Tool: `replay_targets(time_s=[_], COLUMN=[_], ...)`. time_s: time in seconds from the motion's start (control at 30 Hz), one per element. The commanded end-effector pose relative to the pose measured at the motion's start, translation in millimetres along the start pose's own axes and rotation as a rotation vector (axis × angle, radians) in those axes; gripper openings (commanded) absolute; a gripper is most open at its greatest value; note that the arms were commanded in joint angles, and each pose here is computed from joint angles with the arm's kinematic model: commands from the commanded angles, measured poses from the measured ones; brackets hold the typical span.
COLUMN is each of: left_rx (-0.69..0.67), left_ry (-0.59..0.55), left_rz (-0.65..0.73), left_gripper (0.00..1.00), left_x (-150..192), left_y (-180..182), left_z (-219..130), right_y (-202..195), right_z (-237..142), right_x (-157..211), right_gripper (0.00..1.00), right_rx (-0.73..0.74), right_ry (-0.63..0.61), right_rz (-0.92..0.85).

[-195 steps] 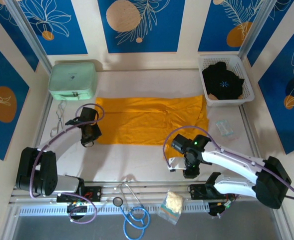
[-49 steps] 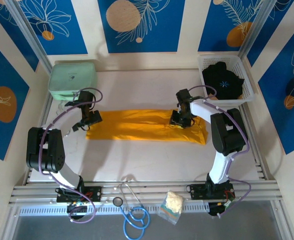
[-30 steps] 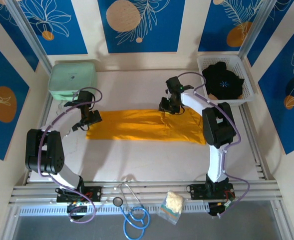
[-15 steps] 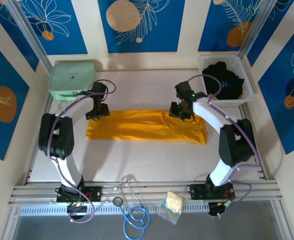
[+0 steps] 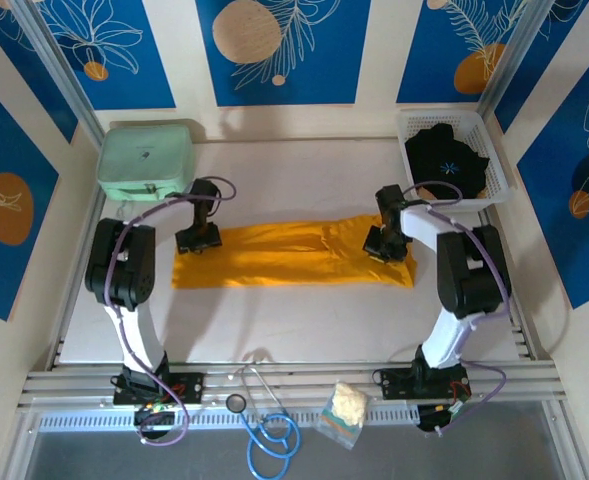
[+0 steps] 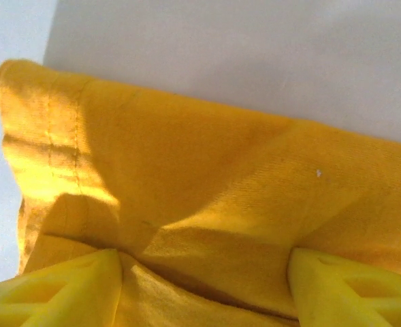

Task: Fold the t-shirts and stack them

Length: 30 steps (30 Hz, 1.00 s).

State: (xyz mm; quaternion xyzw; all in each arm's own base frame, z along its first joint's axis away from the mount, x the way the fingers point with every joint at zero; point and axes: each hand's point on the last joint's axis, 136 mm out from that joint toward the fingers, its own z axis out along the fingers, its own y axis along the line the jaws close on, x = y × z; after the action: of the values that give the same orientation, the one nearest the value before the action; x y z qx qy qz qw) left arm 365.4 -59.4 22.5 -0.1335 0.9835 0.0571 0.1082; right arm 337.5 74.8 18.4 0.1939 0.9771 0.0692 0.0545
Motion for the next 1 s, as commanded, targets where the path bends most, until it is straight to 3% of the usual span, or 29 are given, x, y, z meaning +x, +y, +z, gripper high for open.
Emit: replay_targets(time_s=[0.0, 0.2, 0.43, 0.6, 0.77, 0.87, 0.97], left_rx=[-0.036, 0.007, 0.153, 0.277, 0.399, 0.373, 0.295], left_ry=[0.101, 0.111, 0.159, 0.178, 0.092, -0.001, -0.059], left_rz=[-0.002, -0.007, 0.024, 0.049, 0.078, 0.092, 0.114], left_gripper=[0.66, 0.67, 0.67, 0.67, 0.70, 0.74, 0.76], left_x=[48.6, 97.7, 148.1, 174.5, 166.2, 146.3, 129.3], left_y=[17.7, 19.2, -27.2, -66.1, -88.3, -77.3, -63.4], left_z=[-0.1, -18.9, -33.6, -51.8, -103.8, -134.2, -142.5], right_y=[19.6, 67.8, 147.6, 197.6, 215.3, 209.0, 193.6], right_z=[6.6, 22.0, 25.4, -11.9, -78.1, -112.5, -129.7], right_x=[-34.5, -104.4, -177.7, -215.0, -207.6, -186.8, -149.3], right_gripper=[0.00, 0.00, 0.00, 0.00, 0.00, 0.00, 0.00], right_rx=[-0.046, -0.120, -0.277, -0.481, -0.561, -0.501, -0.445], right_ry=[-0.020, -0.018, -0.047, -0.183, -0.265, -0.291, -0.244], right_rz=[-0.045, -0.125, -0.251, -0.329, -0.407, -0.412, -0.317])
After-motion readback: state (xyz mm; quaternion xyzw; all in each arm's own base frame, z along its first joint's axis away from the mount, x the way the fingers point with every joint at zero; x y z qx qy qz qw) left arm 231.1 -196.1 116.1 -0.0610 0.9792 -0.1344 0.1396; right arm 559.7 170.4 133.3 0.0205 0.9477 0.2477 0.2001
